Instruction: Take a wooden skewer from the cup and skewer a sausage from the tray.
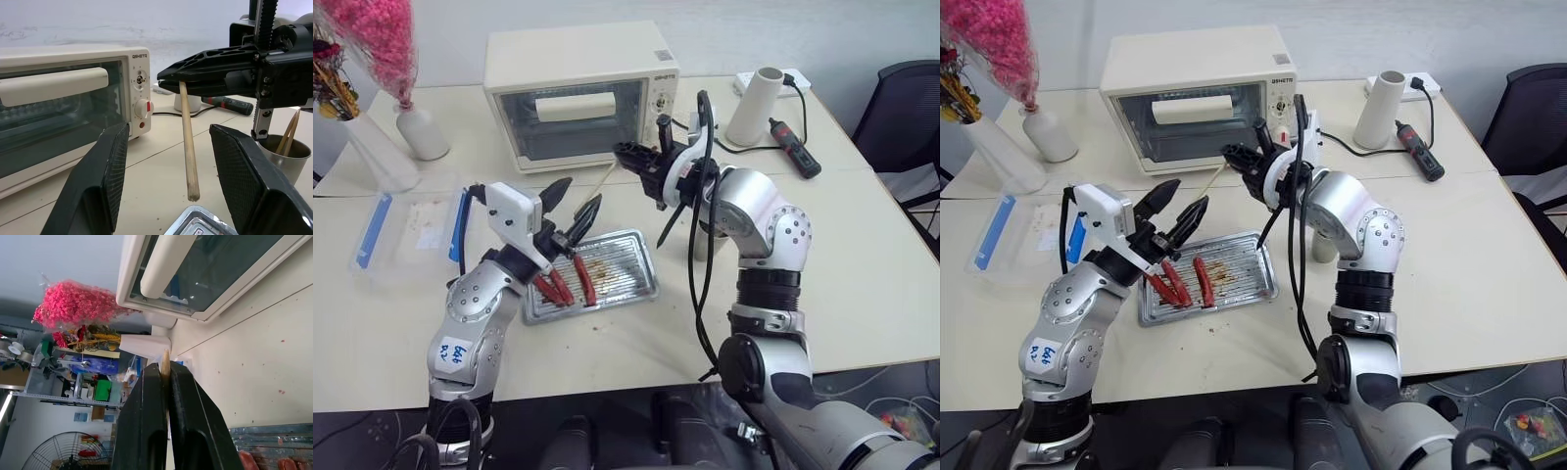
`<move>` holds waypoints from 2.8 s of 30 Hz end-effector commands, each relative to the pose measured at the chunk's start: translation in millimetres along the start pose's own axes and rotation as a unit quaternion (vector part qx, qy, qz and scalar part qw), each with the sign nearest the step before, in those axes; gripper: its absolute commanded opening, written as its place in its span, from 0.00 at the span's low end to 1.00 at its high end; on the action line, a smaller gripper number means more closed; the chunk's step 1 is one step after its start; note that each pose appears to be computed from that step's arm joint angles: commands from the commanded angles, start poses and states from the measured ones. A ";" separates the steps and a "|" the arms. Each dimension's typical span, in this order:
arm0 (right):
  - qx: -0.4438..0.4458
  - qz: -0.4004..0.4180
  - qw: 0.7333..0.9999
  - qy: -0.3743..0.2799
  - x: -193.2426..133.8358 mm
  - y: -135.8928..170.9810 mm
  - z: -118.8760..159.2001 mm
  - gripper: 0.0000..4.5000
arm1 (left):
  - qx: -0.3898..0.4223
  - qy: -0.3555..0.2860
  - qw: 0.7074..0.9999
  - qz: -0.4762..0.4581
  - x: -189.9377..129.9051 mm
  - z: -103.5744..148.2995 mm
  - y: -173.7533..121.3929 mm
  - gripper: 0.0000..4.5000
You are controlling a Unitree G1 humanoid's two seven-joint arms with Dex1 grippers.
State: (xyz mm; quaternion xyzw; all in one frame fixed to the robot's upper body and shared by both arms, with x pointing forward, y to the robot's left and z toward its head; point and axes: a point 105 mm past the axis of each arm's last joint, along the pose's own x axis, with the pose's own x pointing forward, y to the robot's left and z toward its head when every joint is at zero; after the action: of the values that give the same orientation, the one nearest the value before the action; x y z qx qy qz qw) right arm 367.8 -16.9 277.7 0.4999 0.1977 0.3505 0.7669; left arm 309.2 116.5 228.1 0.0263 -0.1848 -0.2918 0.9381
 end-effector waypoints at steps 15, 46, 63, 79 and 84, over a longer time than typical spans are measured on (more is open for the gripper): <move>-0.001 0.027 1.000 0.001 -2.3 11.0 -1.0 0.00 | 0.011 -0.031 0.999 -0.020 7.6 15.5 -5.2 0.01; -0.533 0.029 0.836 0.124 -18.1 -10.6 -35.0 0.83 | 0.094 0.136 0.986 -0.009 -105.9 32.7 59.9 0.00; -0.557 0.000 0.792 0.250 -5.6 -82.6 -115.9 0.83 | 0.111 0.149 0.983 0.006 -116.9 42.5 57.9 0.00; -0.634 0.011 0.727 0.263 13.1 -103.0 -136.3 0.83 | 0.116 0.143 0.983 0.005 -109.7 44.0 59.3 0.00; -0.669 0.018 0.695 0.263 12.8 -110.9 -134.9 0.79 | 0.118 0.140 0.983 0.008 -108.4 45.6 60.0 0.00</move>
State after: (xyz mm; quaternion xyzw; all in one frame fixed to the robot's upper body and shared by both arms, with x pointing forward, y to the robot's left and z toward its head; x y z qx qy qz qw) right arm 327.0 48.7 120.1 -0.2411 0.1102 0.5176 0.8135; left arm 243.8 228.7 237.4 0.1661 -0.0755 -0.2587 0.9486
